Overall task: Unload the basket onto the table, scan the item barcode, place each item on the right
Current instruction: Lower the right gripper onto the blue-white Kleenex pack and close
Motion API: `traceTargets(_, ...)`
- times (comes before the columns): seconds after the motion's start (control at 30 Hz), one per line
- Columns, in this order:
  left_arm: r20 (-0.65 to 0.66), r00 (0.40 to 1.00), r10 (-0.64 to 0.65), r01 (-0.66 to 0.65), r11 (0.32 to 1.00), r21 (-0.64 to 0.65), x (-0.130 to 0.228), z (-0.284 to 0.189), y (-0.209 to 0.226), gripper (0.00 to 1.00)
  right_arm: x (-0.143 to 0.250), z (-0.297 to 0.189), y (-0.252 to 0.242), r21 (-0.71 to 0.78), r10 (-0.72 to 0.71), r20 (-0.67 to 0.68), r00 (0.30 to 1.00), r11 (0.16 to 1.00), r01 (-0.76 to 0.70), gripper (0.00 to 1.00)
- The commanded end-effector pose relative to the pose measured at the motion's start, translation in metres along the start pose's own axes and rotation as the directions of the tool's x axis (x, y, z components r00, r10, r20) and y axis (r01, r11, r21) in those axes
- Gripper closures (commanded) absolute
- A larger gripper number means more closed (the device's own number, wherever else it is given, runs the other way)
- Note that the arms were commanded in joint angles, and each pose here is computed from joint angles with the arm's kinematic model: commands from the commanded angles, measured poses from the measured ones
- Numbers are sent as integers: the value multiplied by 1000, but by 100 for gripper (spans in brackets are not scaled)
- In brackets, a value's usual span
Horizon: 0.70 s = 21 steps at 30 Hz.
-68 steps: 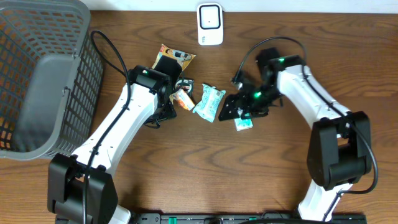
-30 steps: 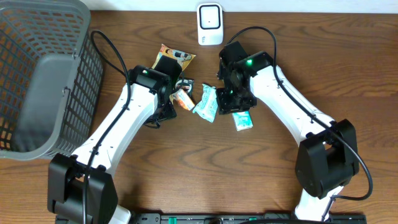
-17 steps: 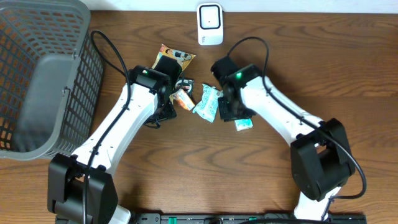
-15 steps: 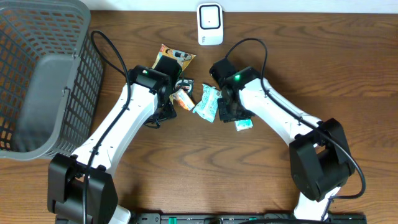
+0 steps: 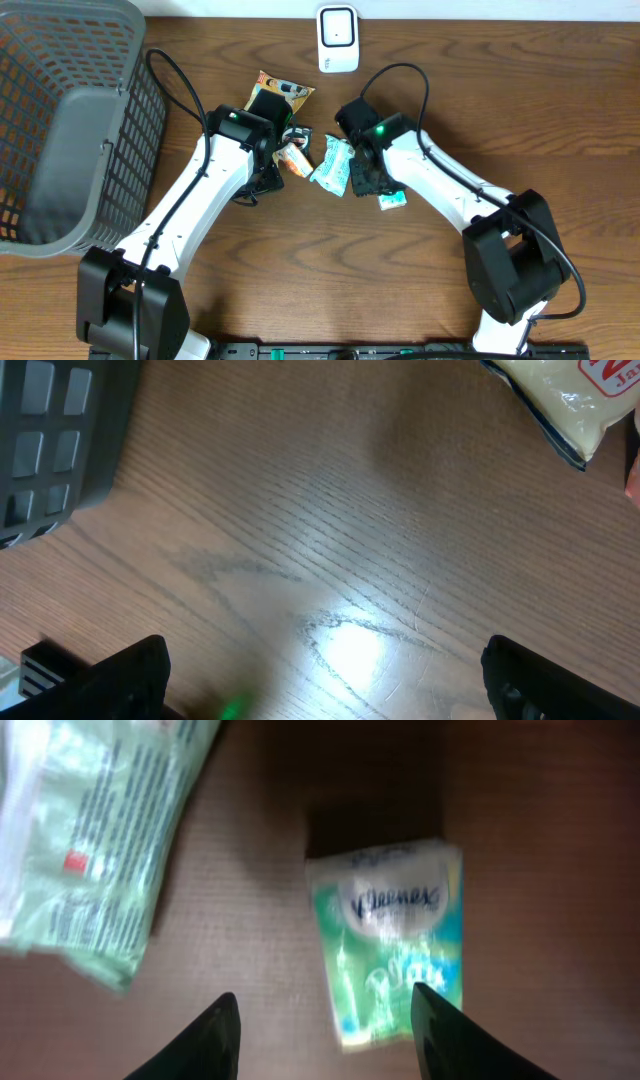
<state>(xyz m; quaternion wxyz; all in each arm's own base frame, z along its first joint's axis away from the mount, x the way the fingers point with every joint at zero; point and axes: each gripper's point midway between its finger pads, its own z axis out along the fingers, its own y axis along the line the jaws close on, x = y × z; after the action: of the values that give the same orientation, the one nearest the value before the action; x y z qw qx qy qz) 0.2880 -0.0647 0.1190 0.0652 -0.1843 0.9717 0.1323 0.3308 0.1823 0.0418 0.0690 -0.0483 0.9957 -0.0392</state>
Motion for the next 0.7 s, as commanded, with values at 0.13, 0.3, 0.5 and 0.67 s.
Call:
traceTargets(0.13, 6, 1000, -10, 10, 1000, -17, 0, 0, 5, 2, 18, 18, -18, 103, -33, 10, 999, 994, 32, 51)
traceTargets(0.3, 6, 1000, -10, 10, 1000, -17, 0, 0, 5, 2, 17, 25, -19, 107, -31, 35, 999, 994, 27, 52)
traceTargets(0.5, 6, 1000, -10, 10, 1000, -17, 0, 0, 5, 2, 20, 32, -21, 110, -30, 35, 999, 994, 26, 86)
traceTargets(0.67, 6, 1000, -10, 10, 1000, -17, 0, 0, 5, 2, 22, 28, -14, 63, -24, 7, 1000, 998, 24, 99)
